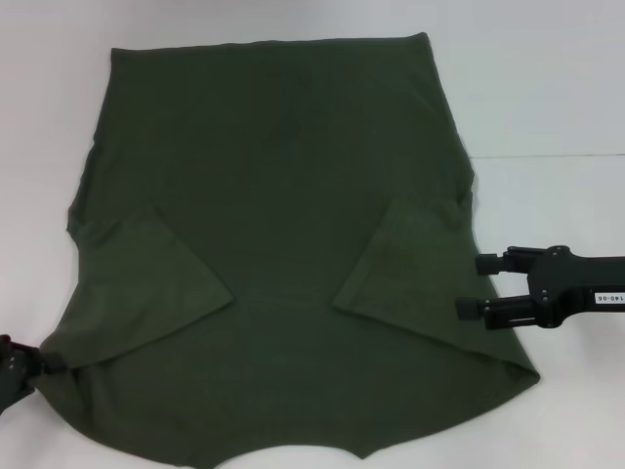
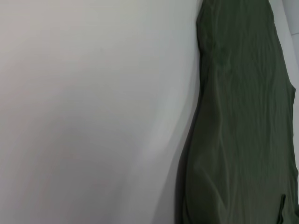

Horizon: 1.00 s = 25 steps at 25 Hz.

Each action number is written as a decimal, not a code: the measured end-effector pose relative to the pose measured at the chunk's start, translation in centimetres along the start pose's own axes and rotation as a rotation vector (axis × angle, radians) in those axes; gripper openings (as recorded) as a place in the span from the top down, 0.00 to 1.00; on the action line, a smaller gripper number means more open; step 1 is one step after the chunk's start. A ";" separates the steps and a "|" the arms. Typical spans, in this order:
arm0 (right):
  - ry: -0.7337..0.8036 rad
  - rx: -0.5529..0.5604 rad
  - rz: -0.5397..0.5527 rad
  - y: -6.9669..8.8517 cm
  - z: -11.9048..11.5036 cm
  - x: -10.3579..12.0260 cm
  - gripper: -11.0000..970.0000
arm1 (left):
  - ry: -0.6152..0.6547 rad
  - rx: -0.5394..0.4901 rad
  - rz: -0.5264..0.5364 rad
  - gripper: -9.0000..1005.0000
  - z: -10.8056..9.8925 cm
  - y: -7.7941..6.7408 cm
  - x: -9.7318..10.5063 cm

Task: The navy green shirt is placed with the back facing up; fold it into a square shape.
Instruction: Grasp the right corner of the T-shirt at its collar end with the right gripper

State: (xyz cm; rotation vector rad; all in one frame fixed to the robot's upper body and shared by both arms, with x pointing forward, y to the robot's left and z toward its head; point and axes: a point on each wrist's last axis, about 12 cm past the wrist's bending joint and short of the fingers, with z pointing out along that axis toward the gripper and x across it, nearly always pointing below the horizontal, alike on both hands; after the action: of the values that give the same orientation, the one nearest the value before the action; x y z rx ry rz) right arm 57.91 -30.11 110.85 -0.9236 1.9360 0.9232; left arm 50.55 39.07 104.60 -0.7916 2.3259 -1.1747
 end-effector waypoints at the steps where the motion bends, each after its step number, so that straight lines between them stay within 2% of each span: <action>1: 0.000 0.000 0.002 0.0 0.0 0.0 0.02 | 0.000 0.000 0.000 0.89 0.0 0.0 0.0; 5: -0.001 0.000 0.030 -0.1 0.1 -0.2 0.02 | -0.002 0.002 0.001 0.96 0.0 0.0 0.0; 7: -0.001 0.006 0.069 -0.2 -0.1 -0.5 0.02 | -0.004 0.004 0.007 0.98 0.0 -0.1 -0.1; 8: 0.001 0.015 0.135 -0.6 -0.4 -1.2 0.02 | -0.004 0.005 0.012 0.98 0.0 -0.2 -0.2; 9: 0.001 0.015 0.135 -0.6 -0.4 -1.2 0.02 | -0.006 0.006 0.021 0.98 0.0 -0.2 -0.2; 13: 0.038 0.033 0.331 -1.5 -0.8 -2.8 0.02 | -0.018 0.008 0.045 0.98 0.1 -0.3 -0.4; 18: 0.153 0.114 0.567 -2.6 -0.9 -3.9 0.02 | -0.042 0.019 0.051 0.98 0.1 -0.4 -0.6; 25: 0.234 0.178 0.816 -3.0 -2.3 -4.1 0.02 | -0.068 0.029 0.046 0.98 0.0 -0.5 -1.0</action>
State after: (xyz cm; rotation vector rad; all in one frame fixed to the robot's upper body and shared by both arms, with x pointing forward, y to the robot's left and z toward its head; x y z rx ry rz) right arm 61.44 -32.34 114.51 -0.1036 2.6086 1.0822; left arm 51.48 39.46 105.13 -0.7521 2.2546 -1.1417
